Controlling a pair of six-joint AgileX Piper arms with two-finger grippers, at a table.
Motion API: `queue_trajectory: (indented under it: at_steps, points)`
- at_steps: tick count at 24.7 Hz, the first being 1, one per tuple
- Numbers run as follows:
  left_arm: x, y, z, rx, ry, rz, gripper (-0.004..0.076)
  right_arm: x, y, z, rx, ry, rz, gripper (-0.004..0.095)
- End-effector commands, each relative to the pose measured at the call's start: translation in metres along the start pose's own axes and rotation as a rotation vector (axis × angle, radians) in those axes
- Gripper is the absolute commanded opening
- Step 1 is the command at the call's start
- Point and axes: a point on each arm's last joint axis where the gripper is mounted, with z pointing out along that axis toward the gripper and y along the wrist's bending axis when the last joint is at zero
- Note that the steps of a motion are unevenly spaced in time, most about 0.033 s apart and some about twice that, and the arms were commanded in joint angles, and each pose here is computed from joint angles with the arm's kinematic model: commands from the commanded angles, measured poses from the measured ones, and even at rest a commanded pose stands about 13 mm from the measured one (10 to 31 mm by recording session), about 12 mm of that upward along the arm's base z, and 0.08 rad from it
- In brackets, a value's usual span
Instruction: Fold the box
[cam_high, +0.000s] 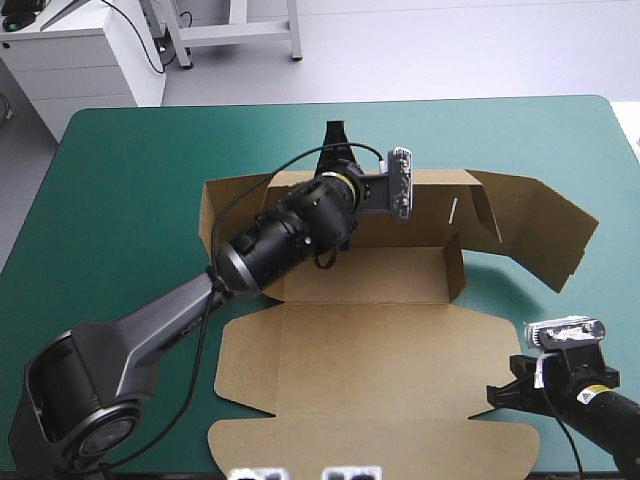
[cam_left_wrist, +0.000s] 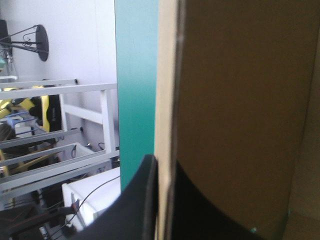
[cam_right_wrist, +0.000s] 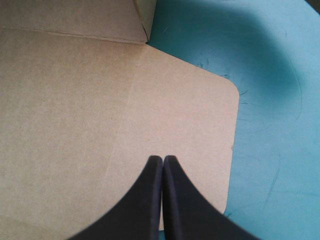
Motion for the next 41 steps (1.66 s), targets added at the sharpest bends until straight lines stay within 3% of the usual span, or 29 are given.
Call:
queue_trajectory:
  at_steps: [1, 8, 16, 22, 28, 32, 41]
  points:
    - [-0.007, 0.004, -0.025, -0.197, -0.030, -0.002, -0.0009, -0.014, 0.001, -0.007, 0.005, -0.072, 0.012, -0.0014]
    - [-0.020, -0.026, -0.025, -0.311, -0.039, -0.056, -0.0009, -0.036, 0.005, -0.029, 0.012, -0.167, 0.022, -0.0014]
    - [-0.013, -0.046, -0.019, -0.290, -0.020, -0.065, -0.0008, -0.078, 0.006, -0.064, 0.062, -0.313, 0.042, -0.0014]
    - [-0.016, -0.050, -0.017, -0.275, -0.060, -0.054, -0.0008, -0.161, -0.007, -0.057, 0.071, -0.308, 0.042, -0.0014]
    - [-0.016, -0.050, -0.017, -0.275, -0.060, -0.052, -0.0008, -0.244, -0.026, -0.019, 0.032, -0.222, 0.016, -0.0014]
    - [-0.016, -0.050, -0.017, -0.275, -0.060, -0.052, -0.0008, -0.275, -0.041, 0.021, 0.009, -0.129, 0.027, -0.0014]
    - [-0.015, -0.050, -0.016, -0.275, -0.057, -0.051, -0.0008, -0.271, -0.057, 0.083, -0.040, 0.106, 0.054, -0.0014]
